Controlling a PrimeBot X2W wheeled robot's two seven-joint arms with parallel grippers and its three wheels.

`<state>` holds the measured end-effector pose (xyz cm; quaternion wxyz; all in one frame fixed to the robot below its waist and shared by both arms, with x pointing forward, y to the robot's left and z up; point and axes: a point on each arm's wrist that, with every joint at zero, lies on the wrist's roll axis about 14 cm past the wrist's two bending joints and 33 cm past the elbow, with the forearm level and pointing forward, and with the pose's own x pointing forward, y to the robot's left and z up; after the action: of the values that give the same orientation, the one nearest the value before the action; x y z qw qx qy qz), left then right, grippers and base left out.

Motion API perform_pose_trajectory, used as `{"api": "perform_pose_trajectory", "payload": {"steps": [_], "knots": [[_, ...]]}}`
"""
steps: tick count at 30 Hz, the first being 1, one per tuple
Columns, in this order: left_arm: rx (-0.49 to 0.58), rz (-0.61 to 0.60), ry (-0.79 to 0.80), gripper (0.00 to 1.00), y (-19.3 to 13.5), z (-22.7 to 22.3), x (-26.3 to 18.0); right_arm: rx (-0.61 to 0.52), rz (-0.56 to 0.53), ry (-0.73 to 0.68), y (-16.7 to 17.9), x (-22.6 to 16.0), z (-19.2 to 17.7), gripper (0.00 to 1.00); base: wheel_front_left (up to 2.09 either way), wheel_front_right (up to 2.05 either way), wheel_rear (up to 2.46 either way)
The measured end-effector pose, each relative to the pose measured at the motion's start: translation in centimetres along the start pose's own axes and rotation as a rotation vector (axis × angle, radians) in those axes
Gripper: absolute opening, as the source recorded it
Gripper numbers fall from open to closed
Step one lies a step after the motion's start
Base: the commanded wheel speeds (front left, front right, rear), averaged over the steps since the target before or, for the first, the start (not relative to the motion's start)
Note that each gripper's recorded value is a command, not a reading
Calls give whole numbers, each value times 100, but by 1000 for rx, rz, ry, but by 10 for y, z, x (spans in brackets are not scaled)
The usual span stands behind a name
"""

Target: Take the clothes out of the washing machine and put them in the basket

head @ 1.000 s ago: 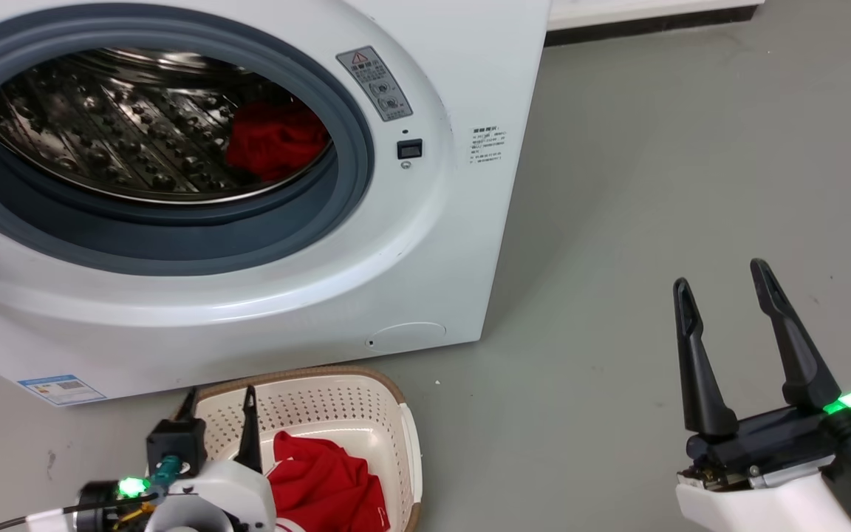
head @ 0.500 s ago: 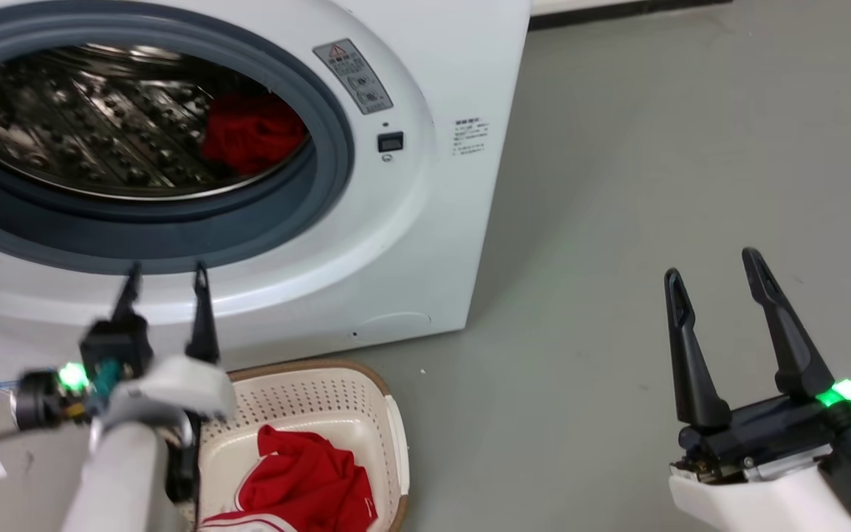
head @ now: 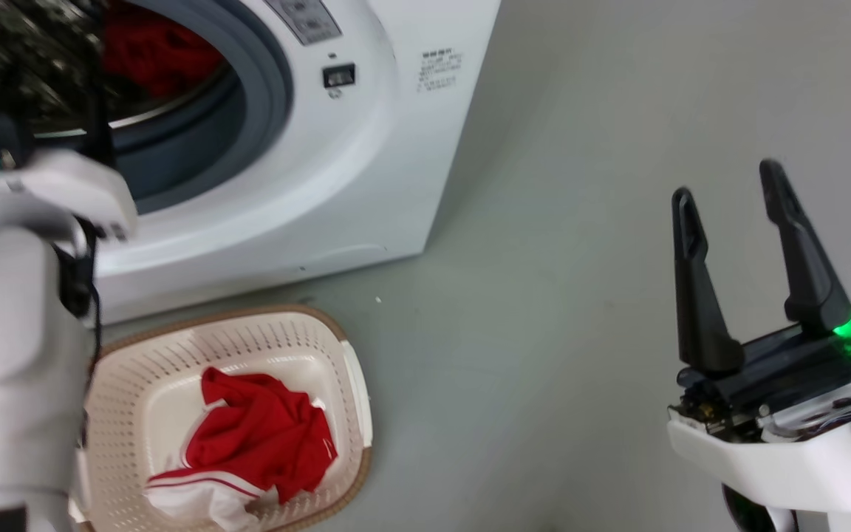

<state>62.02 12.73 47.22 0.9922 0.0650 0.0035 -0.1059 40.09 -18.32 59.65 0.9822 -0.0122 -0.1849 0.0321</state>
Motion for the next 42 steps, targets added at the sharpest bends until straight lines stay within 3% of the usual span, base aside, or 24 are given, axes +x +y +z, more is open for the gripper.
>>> {"api": "perform_pose_trajectory", "payload": {"steps": [18,30,42], "knots": [[70,-72,391,100,6,-68,125,5,-47,66,-24,27,-51,100,0,0,0],[-9,-126,706,100,-15,-132,147,-4,-71,106,-36,34,-77,100,0,0,0],[0,-148,876,100,-23,-166,161,-17,-103,131,-49,35,-91,100,0,0,0]]}}
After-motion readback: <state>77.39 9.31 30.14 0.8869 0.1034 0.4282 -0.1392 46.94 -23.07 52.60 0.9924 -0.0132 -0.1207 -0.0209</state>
